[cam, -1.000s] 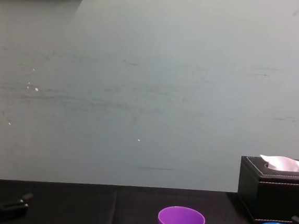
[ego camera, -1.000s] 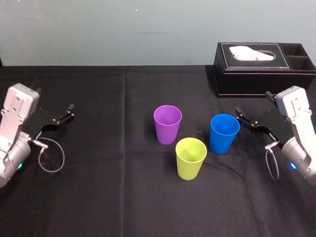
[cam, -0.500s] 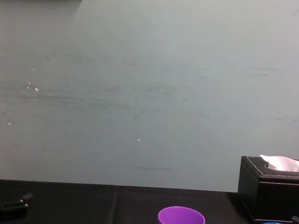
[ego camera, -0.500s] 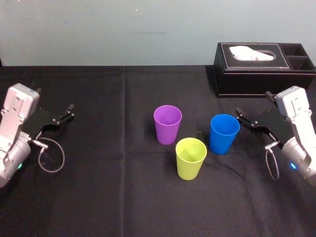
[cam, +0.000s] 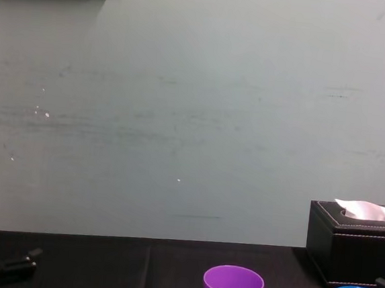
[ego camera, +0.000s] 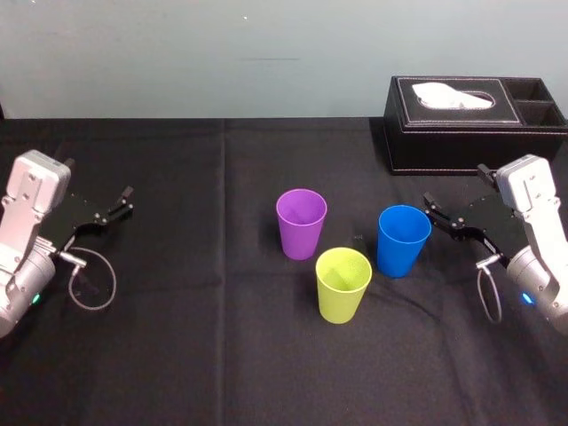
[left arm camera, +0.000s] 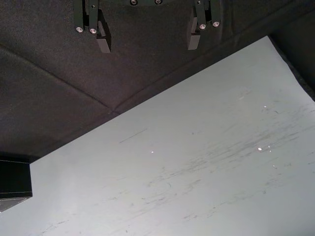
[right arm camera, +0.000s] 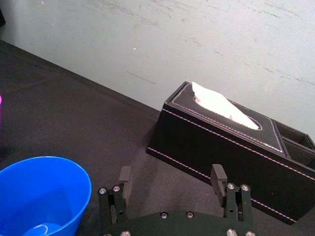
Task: Stack the three plastic cups sequentially using one hand.
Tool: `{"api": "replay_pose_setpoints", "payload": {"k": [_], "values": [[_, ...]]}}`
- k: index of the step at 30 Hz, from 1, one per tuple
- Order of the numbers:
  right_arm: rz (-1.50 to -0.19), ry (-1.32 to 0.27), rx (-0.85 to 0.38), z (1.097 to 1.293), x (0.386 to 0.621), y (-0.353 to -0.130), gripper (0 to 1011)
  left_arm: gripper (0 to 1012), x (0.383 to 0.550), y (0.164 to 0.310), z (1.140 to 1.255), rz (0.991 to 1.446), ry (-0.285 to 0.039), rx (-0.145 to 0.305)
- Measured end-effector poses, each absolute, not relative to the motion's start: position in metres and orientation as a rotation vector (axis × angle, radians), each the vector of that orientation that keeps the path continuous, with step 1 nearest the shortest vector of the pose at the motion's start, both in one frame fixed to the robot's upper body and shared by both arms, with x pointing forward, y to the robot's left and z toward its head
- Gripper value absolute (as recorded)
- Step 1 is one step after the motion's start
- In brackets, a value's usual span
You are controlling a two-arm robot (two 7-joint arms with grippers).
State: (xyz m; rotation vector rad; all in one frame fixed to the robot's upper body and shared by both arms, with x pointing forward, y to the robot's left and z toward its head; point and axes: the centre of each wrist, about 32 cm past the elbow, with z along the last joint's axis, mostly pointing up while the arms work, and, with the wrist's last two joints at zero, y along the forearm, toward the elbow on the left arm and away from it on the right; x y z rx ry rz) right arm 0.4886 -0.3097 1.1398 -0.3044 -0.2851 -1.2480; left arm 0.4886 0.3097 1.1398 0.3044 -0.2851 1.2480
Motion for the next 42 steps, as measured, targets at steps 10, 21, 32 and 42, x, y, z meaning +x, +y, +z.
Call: {"api": "replay_pose_setpoints", "payload": {"k": [10, 21, 32, 42], "values": [[-1.248, -0.285, -0.304, 1.1398, 0.4886, -0.3097, 1003, 1011, 0.4886, 0.3097, 1.1398, 1.248, -0.285, 0.304], [-1.248, -0.285, -0.304, 1.1398, 0.4886, -0.3097, 1003, 1011, 0.4886, 0.3097, 1.1398, 1.248, -0.285, 0.304], [-1.248, -0.285, -0.304, 1.1398, 0.4886, -0.3097, 1003, 1011, 0.4886, 0.3097, 1.1398, 1.248, -0.285, 0.304], [-1.265, -0.300, -0.282, 1.1423, 0.4886, -0.3098, 1003, 1011, 0.4886, 0.3097, 1.1398, 1.248, -0.285, 0.304]]}}
